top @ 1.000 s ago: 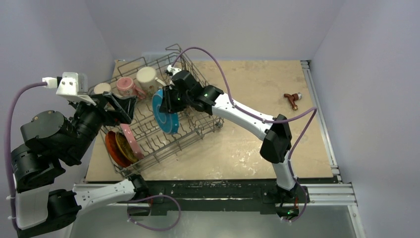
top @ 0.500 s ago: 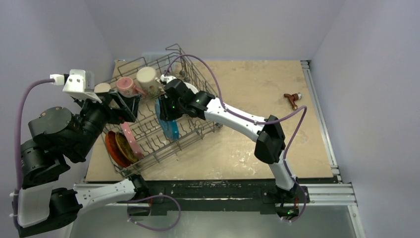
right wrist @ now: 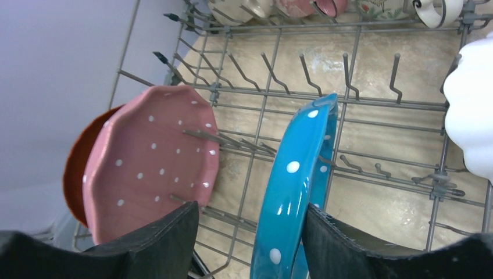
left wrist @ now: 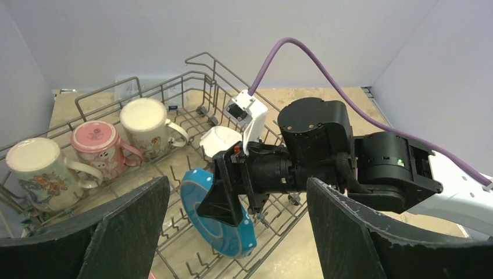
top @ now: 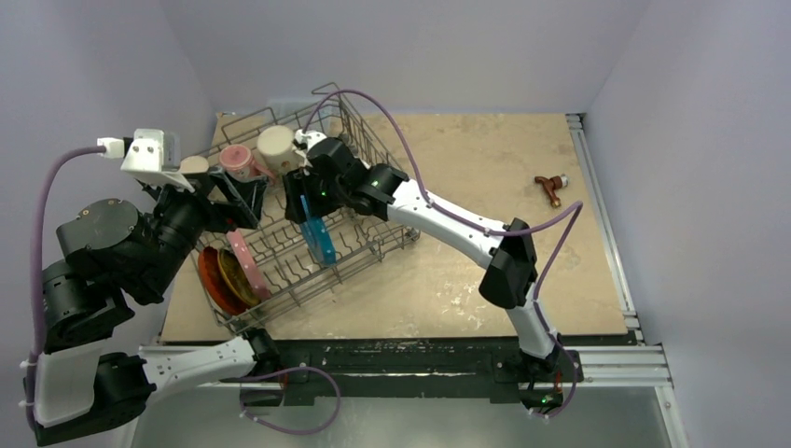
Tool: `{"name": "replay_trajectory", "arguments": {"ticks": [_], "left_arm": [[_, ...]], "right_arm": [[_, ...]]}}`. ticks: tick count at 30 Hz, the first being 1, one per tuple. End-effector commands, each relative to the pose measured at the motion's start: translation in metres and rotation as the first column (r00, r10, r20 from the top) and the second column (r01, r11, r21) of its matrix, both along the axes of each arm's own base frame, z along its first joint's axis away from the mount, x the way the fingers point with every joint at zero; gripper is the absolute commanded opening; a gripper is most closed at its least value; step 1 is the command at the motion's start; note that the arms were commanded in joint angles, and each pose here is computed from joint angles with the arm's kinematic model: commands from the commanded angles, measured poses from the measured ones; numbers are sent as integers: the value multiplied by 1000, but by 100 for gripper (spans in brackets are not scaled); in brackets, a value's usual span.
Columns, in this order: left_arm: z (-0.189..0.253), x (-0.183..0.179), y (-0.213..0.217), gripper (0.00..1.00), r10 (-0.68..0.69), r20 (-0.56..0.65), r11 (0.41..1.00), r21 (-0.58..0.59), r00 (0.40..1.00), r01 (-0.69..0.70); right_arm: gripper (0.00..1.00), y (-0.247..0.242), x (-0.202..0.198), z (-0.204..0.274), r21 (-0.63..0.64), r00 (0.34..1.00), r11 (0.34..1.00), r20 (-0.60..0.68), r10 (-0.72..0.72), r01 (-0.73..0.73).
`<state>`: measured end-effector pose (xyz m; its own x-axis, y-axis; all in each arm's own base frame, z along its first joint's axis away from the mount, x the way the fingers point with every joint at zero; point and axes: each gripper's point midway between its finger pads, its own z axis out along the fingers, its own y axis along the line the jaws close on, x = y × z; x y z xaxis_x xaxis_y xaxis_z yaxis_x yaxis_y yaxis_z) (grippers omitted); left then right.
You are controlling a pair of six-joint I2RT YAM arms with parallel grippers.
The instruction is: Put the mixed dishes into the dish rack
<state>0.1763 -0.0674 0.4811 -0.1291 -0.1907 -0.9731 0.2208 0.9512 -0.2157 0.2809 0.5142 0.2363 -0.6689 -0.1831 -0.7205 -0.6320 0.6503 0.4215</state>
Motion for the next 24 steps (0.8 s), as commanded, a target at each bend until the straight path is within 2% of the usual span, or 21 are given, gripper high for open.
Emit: {"name": "replay_trajectory", "arguments": {"ticks": [1,7,11,14,20,24], "left_arm": [[17,-1,-1,87,-5,30,998,-61,1000,7],[22,-3,6,87,11,41,998,-63,999,-8],[31,-6,21,89,46,72,997,-66,996,-42],[42,-10,35,90,80,109,994,-78,991,-72],[74,-21,67,91,146,214,984,-128,966,-121],[94,-28,84,91,183,265,978,-150,947,-147]], "right_arm": [[68,-2,-9,67,105,997,993,75,35,-43],[91,-30,-4,101,69,987,998,161,-19,8],[98,-66,7,139,46,954,995,283,-94,84],[99,-100,11,176,66,913,988,378,-152,138],[99,-181,-2,259,191,783,950,539,-312,247],[99,-258,-17,314,340,634,870,596,-493,357]]}}
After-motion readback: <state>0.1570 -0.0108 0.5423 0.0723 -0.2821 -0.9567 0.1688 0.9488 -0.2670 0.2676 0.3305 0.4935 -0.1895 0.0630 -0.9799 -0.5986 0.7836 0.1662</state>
